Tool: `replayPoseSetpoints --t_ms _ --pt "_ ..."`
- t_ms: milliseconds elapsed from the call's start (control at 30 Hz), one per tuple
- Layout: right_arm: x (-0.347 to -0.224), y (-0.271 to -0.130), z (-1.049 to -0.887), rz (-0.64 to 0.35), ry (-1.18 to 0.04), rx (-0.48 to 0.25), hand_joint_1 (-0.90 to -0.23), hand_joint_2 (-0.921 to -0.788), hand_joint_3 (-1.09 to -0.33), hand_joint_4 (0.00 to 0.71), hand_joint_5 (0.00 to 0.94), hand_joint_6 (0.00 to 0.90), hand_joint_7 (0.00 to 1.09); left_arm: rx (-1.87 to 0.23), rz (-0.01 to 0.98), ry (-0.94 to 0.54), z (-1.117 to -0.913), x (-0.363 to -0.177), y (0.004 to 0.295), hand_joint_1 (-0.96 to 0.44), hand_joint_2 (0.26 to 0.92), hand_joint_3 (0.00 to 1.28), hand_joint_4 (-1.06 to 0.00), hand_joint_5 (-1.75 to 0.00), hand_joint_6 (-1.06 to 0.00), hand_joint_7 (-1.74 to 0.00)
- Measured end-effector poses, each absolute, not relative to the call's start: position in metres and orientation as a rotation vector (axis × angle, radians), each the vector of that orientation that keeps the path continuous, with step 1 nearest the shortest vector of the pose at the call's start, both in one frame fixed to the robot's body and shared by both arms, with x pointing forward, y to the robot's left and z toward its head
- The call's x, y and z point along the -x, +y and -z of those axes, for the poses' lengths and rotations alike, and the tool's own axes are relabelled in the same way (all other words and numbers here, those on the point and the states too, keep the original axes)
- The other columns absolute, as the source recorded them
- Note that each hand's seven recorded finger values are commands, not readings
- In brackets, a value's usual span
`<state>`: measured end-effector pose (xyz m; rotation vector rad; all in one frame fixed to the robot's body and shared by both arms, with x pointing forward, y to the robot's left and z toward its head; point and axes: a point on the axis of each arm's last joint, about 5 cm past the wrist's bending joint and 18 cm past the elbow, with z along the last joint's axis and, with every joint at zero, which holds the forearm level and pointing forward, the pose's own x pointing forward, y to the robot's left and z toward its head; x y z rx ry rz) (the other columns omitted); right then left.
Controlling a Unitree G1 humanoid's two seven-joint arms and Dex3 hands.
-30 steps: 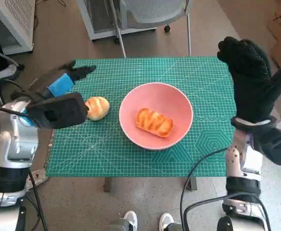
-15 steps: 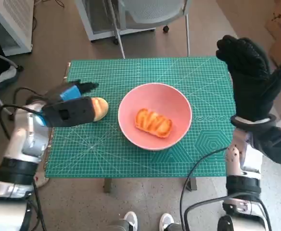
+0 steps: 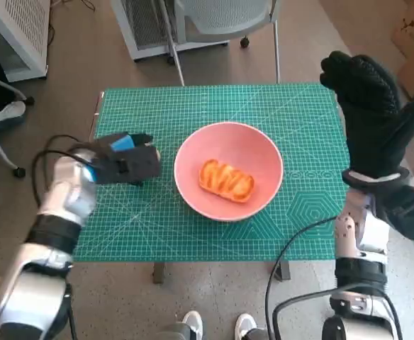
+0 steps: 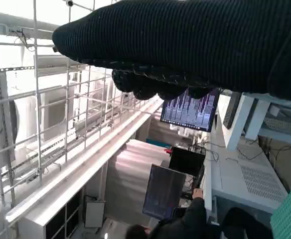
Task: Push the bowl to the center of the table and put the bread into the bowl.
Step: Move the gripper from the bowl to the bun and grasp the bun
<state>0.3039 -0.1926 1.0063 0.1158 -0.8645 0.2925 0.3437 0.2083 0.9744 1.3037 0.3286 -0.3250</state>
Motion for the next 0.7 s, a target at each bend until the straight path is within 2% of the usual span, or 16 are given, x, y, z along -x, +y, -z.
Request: replayPoseSetpoints --t_ms 200,367,467,500,533,567,600,633,700 --pt "-0.304 -0.193 -1.006 -0.294 -0.866 -0.113 -0.519 -0.921 -0.573 0.392 0.002 0.438 0.01 -1.328 0.314 0.293 -0.958 -0.345 0.197 -0.19 0.78 0.02 -0.13 -0.02 -0.33 -0.02" --pt "-0.303 -0.194 -1.007 -0.294 -0.872 -0.107 -0.519 -0.921 -0.572 0.392 0.001 0.439 0.01 -1.364 0.292 0.269 -0.951 -0.345 0.194 -0.08 0.819 0.02 -0.24 -0.03 -0.41 -0.03" --pt "-0.302 -0.195 -1.007 -0.293 -0.875 -0.102 -0.52 -0.921 -0.572 0.392 0.001 0.439 0.01 -1.391 0.279 0.25 -0.949 -0.345 0.192 -0.02 0.857 0.02 -0.41 -0.04 -0.51 -0.04" --pt "-0.301 -0.195 -1.007 -0.293 -0.876 -0.101 -0.519 -0.921 -0.572 0.393 0.001 0.439 0.01 -1.4 0.275 0.243 -0.949 -0.345 0.192 0.0 0.874 0.02 -0.54 -0.08 -0.57 -0.06" --pt "-0.301 -0.195 -1.007 -0.292 -0.876 -0.1 -0.519 -0.921 -0.572 0.393 0.001 0.439 0.01 -1.41 0.272 0.236 -0.949 -0.345 0.192 0.01 0.885 0.02 -0.63 -0.1 -0.62 -0.07" --pt "-0.3 -0.196 -1.007 -0.291 -0.876 -0.098 -0.519 -0.921 -0.572 0.393 0.001 0.439 0.01 -1.422 0.269 0.228 -0.948 -0.345 0.192 0.01 0.892 0.04 -0.65 -0.33 -0.61 -0.28" --pt "-0.3 -0.196 -1.006 -0.291 -0.877 -0.097 -0.518 -0.921 -0.572 0.393 0.001 0.439 0.01 -1.438 0.267 0.217 -0.948 -0.345 0.192 0.01 0.903 0.07 -0.65 -0.68 -0.57 -0.6" --pt "-0.299 -0.197 -1.006 -0.29 -0.877 -0.096 -0.518 -0.921 -0.571 0.393 0.001 0.44 0.01 -1.45 0.265 0.207 -0.947 -0.345 0.192 0.0 0.909 0.08 -0.65 -0.91 -0.59 -0.76" --pt "-0.298 -0.197 -1.005 -0.289 -0.877 -0.093 -0.516 -0.921 -0.571 0.393 0.001 0.439 0.01 -1.471 0.263 0.187 -0.947 -0.345 0.192 0.0 0.915 0.09 -0.65 -1.12 -0.62 -0.89"
